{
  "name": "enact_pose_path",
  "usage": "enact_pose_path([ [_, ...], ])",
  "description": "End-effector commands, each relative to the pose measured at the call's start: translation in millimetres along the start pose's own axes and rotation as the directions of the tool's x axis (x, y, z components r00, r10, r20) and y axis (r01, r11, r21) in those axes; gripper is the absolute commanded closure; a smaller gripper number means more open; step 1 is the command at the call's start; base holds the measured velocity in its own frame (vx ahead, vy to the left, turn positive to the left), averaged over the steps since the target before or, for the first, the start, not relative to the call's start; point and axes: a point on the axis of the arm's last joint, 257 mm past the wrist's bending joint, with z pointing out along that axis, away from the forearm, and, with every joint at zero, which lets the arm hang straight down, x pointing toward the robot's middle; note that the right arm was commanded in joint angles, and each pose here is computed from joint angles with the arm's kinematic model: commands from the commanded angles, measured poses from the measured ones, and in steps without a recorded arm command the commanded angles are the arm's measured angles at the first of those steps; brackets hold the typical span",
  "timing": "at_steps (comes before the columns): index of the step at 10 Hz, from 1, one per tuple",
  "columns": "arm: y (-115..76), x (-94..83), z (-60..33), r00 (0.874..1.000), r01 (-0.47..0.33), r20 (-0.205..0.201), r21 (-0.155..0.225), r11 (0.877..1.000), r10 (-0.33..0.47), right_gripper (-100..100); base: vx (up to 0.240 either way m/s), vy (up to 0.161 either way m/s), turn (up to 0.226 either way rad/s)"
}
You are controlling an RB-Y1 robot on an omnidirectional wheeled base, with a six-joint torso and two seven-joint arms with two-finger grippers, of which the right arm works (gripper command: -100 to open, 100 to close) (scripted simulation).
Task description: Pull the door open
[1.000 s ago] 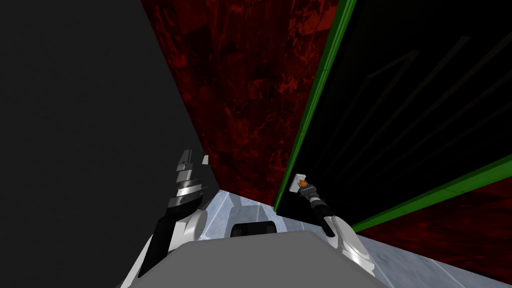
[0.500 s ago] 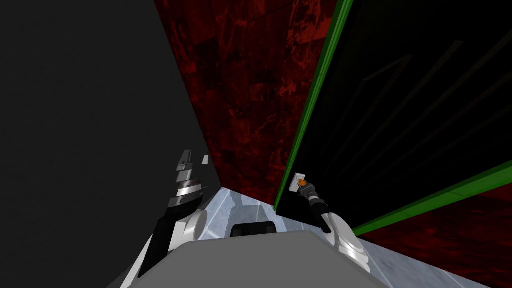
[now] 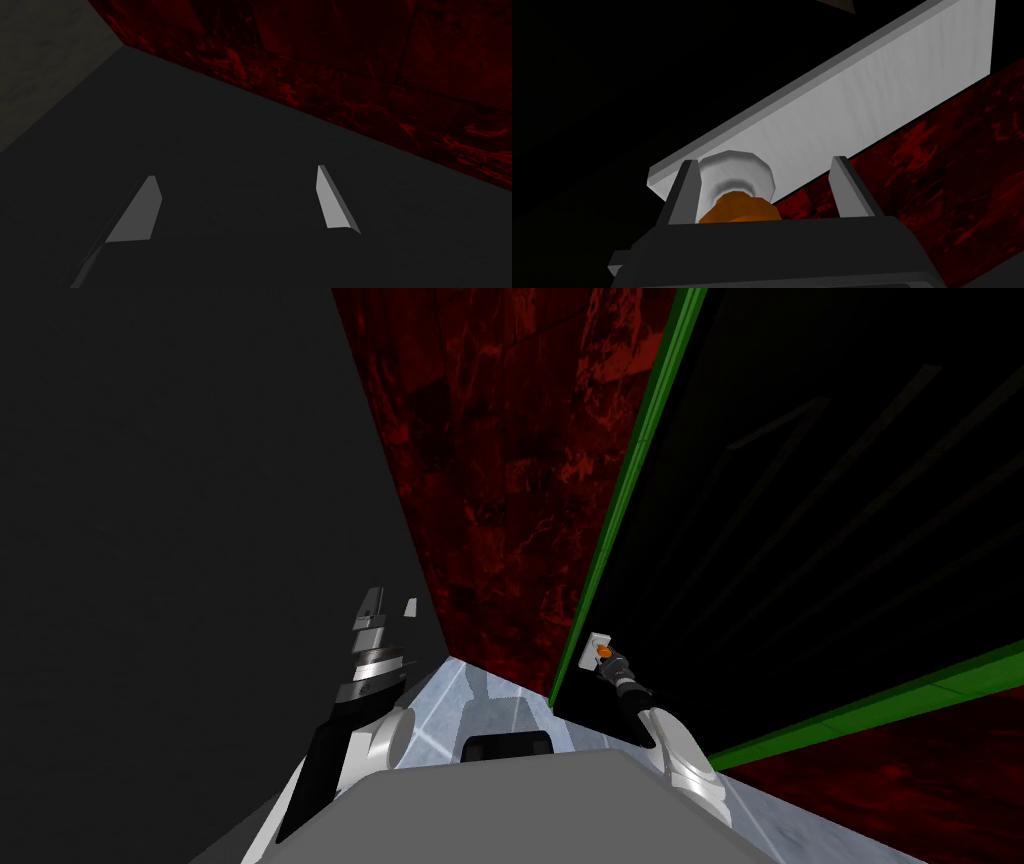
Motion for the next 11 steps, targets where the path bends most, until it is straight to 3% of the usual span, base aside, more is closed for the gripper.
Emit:
enact_pose_path([
  [1,14.9,6.9,-0.7,0.996,0.079,-0.031,-0.027,0.996,-0.080,100,-0.055,-0.024,0.111],
  [3,15.1,11.1,4.1,0.977,0.201,-0.059,-0.035,0.979,-0.203,100,-0.105,-0.053,0.145],
  [4,15.2,11.8,4.0,0.973,0.221,-0.061,-0.037,0.975,-0.223,100,-0.084,-0.035,0.075],
  [7,12.2,17.6,10.5,0.904,0.412,-0.103,-0.053,0.910,-0.416,100,-0.087,-0.027,0.145],
  [8,12.3,17.7,10.5,0.896,0.428,-0.102,-0.056,0.902,-0.431,100,-0.070,-0.023,0.077],
  [9,12.3,12.0,12.9,0.927,0.361,-0.092,-0.043,0.931,-0.364,-100,-0.044,0.000,-0.045],
  [11,12.7,4.5,16.4,0.956,0.283,-0.078,-0.029,0.959,-0.284,-100,-0.034,0.026,-0.072],
])
